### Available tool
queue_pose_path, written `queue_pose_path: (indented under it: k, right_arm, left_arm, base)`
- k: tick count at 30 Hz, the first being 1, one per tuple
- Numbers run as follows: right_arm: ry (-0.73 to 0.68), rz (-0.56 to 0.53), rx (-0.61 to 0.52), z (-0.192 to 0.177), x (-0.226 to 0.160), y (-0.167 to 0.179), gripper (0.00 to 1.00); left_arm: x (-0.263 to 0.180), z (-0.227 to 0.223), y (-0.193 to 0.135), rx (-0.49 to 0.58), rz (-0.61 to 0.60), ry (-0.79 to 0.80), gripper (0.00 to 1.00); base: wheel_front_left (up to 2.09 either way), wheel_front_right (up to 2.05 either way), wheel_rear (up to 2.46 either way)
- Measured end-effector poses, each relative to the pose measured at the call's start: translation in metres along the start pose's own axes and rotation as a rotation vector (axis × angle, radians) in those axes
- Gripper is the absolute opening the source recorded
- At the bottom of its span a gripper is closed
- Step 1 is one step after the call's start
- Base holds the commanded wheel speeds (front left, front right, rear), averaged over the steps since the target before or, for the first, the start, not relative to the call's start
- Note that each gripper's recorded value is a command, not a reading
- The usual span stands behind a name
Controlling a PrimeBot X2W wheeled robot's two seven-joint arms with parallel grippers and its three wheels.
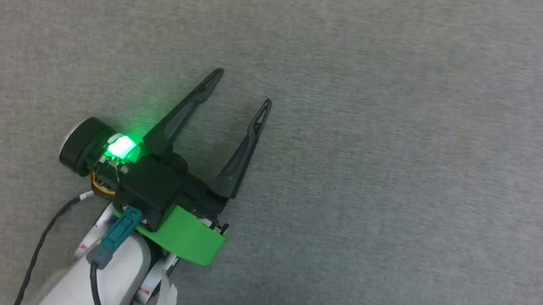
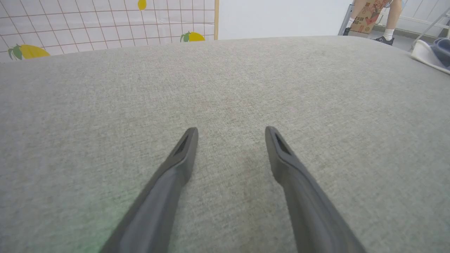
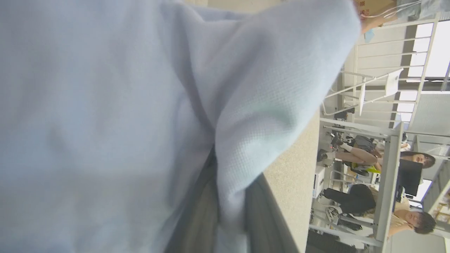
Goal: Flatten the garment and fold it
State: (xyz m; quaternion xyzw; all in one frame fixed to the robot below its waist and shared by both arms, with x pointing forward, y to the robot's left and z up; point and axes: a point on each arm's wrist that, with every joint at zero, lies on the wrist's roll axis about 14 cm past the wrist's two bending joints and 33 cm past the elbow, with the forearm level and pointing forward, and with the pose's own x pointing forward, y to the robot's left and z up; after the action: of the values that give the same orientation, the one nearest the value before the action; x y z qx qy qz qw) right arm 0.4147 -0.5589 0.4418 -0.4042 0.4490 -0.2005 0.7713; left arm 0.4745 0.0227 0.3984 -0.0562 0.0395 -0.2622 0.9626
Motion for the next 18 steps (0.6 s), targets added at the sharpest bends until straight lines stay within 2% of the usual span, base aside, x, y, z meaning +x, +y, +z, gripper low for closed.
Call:
queue_pose_path:
  k: [3, 4, 5, 8, 13, 18]
  right_arm:
    - [-0.009, -0.001, 0.001, 0.002, 0.008, 0.008, 0.02]
    - [-0.020, 0.000, -0.005, 0.006, 0.009, 0.012, 0.94]
    - [-0.030, 0.001, -0.006, 0.008, 0.010, 0.013, 1.00]
    - [-0.056, 0.005, -0.010, 0.014, 0.008, 0.017, 1.00]
    - [-0.160, -0.022, 0.017, 0.039, -0.005, 0.000, 1.00]
    - [-0.374, -0.016, 0.115, 0.087, -0.036, -0.015, 1.00]
  left_arm:
    - [-0.002, -0.004, 0.005, 0.001, 0.014, 0.010, 1.00]
    - [-0.004, -0.005, 0.007, 0.003, 0.019, 0.013, 1.00]
    - [-0.005, -0.005, 0.008, 0.005, 0.024, 0.012, 1.00]
    - [-0.007, -0.005, 0.010, 0.013, 0.034, 0.019, 1.00]
    - [-0.012, 0.002, 0.014, 0.033, 0.057, 0.018, 1.00]
    - [-0.022, 0.017, 0.016, 0.055, 0.086, 0.009, 1.00]
  base:
    - [0.00, 0.00, 0.00]
    - [0.00, 0.00, 0.00]
    - [0.00, 0.00, 0.00]
    - [0.00, 0.00, 0.00]
    - [0.00, 0.00, 0.00]
    - [0.00, 0.00, 0.00]
